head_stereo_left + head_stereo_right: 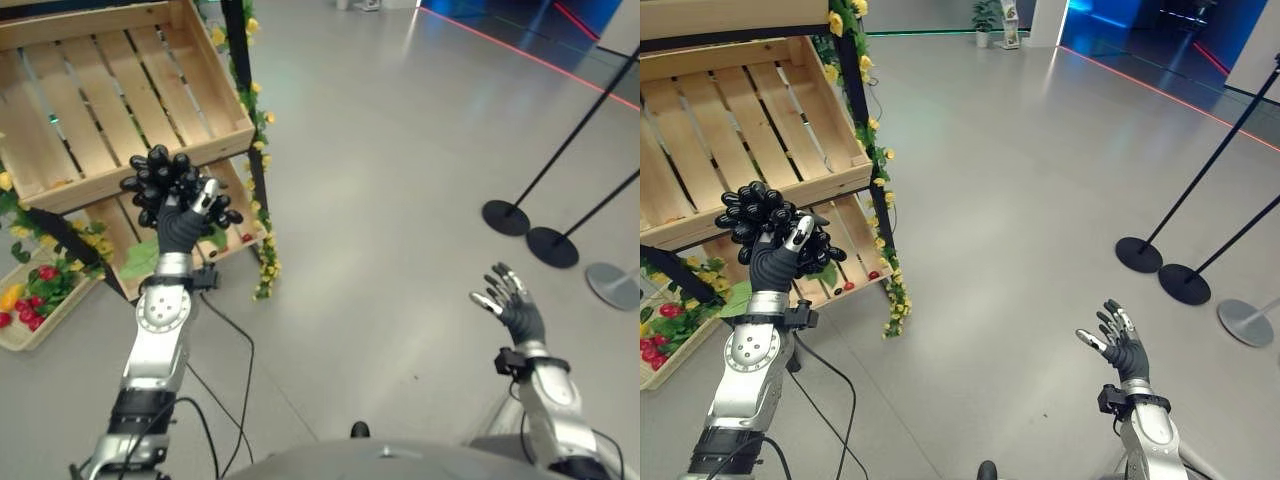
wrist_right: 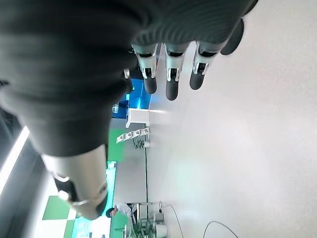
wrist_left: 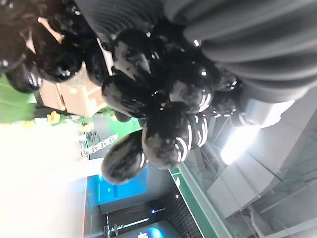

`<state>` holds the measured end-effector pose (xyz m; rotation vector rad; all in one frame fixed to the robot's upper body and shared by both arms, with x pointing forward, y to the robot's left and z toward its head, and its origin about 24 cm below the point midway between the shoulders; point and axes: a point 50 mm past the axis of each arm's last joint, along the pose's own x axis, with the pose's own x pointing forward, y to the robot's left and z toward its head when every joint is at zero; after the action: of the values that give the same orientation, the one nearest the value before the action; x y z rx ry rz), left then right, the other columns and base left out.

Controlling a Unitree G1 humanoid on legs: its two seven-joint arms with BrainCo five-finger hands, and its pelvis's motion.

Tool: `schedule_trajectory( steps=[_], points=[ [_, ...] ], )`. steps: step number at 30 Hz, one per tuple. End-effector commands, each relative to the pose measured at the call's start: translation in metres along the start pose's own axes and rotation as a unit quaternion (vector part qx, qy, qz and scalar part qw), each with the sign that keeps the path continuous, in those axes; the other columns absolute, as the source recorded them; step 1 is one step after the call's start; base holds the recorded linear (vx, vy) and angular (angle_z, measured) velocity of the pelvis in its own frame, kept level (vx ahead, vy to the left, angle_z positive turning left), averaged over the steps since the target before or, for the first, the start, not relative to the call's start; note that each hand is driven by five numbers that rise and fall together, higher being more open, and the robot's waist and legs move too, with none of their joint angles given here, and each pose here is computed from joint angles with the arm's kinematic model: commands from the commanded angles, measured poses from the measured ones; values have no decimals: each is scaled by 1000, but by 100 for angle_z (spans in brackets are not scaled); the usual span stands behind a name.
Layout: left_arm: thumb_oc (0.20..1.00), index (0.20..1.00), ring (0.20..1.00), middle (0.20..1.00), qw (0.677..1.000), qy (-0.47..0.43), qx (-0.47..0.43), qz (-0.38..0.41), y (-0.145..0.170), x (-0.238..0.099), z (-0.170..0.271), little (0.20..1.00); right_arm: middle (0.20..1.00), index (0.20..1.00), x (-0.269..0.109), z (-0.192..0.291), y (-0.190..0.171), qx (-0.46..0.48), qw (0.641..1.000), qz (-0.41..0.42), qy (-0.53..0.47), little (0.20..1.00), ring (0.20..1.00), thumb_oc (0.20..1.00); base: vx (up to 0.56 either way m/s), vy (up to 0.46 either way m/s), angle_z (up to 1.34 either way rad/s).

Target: Pick up the fruits from the basket on one side to the basket on the other side

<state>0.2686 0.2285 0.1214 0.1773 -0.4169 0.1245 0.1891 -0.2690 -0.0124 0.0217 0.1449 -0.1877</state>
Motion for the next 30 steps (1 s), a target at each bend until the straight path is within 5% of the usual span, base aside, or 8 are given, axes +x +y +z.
schedule_trajectory(
  steps=[1,21,30],
  points=[
    [200,200,200,200,996,-69,48,15,10,27,22,200,1000,1000,9,20,-5,-24,999,5,-45,1000,1000,1000,22,-3,-12],
    [200,200,200,200,982,-105,125,91,27,93,53,200,1000,1000,5,12,-2,-34,999,35,-21,1000,1000,1000,2,0,-1],
    [200,200,200,200,978,-103,133,120,40,97,56,200,1000,1000,1,11,-3,-38,998,38,-16,1000,1000,1000,0,0,0]
  ],
)
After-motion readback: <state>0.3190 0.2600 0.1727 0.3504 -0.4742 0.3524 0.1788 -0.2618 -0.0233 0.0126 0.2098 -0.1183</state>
